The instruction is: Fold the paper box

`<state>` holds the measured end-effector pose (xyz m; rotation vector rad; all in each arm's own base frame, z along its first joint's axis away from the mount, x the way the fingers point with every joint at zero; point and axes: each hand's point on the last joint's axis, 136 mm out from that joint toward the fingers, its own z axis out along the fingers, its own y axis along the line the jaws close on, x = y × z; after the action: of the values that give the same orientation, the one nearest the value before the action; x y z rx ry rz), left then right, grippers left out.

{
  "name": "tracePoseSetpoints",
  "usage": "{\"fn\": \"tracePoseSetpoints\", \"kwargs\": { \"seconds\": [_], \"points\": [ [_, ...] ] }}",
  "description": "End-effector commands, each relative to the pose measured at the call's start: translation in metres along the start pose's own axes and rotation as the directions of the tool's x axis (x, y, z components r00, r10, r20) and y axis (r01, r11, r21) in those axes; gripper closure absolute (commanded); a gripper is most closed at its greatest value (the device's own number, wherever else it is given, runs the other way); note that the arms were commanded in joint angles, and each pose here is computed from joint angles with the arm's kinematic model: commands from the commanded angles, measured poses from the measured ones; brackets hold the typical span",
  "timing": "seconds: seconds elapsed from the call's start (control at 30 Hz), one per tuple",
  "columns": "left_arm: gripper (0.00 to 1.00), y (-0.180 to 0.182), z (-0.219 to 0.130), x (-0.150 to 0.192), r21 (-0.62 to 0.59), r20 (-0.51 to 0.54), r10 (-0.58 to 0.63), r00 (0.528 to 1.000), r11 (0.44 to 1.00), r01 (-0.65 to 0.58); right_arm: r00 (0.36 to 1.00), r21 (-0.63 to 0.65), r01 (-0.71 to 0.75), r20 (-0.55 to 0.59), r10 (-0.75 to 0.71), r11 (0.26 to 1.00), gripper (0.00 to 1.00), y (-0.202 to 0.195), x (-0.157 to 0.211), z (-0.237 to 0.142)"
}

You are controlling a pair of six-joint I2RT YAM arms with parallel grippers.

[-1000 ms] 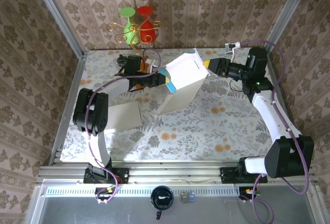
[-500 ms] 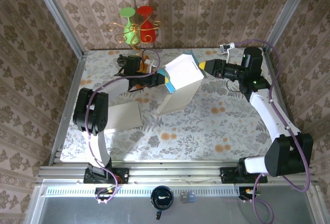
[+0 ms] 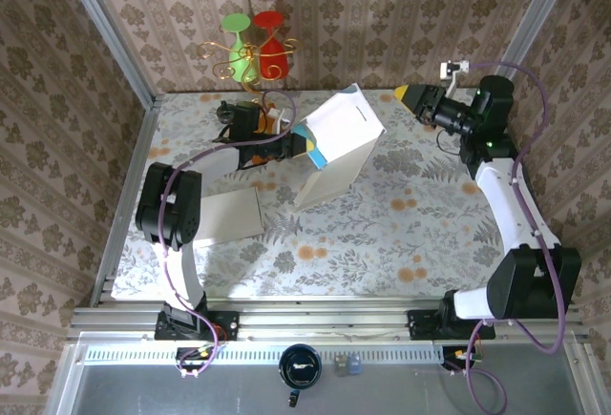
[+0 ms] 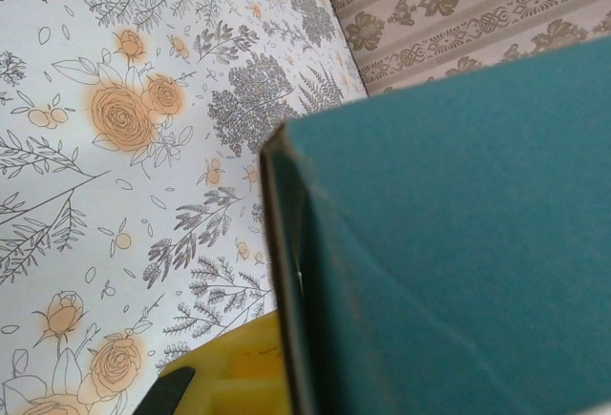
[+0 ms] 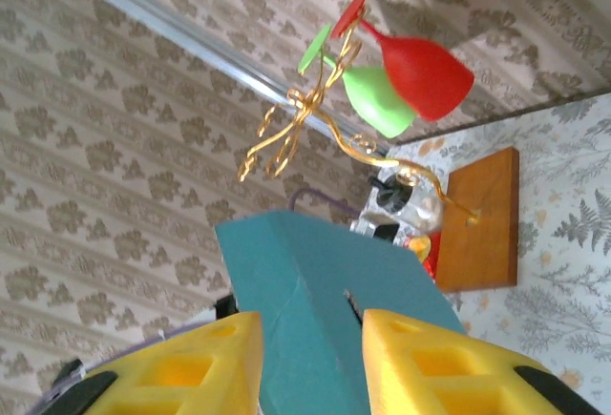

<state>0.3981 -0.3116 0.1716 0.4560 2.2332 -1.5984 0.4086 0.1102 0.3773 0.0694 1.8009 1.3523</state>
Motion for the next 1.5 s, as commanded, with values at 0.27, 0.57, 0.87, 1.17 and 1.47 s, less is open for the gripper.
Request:
{"fn": "tracePoseSetpoints", "kwargs": {
  "seconds": [0.27,0.57,0.87,1.17,1.47],
  "points": [
    [1.0,0.002,0.002,-0.003,0.041,-0.008,-0.012,1.0,0.999,0.012,0.98,-0.066,0.054,-0.187,-0.066,0.996,0.66,0.007,0.037,0.034],
    [1.0,0.002,0.002,-0.003,0.041,-0.007,-0.011,1.0,0.999,0.011,0.971,-0.047,0.066,-0.227,-0.075,0.997,0.66,0.001,0.05,0.038],
    [1.0,0.001,0.002,-0.001,0.039,-0.011,-0.011,1.0,0.999,0.011,0.959,0.028,0.121,-0.262,-0.109,0.992,0.65,-0.007,0.063,0.042],
    [1.0,-0.001,0.003,0.002,0.04,-0.016,-0.008,1.0,0.999,0.009,0.939,0.162,0.238,-0.292,-0.184,0.958,0.64,-0.019,0.069,0.04],
    [1.0,-0.004,0.004,0.002,0.036,-0.019,0.001,1.0,0.999,0.0,0.896,0.284,0.381,-0.347,-0.276,0.88,0.62,-0.028,0.074,0.036]
  ]
}}
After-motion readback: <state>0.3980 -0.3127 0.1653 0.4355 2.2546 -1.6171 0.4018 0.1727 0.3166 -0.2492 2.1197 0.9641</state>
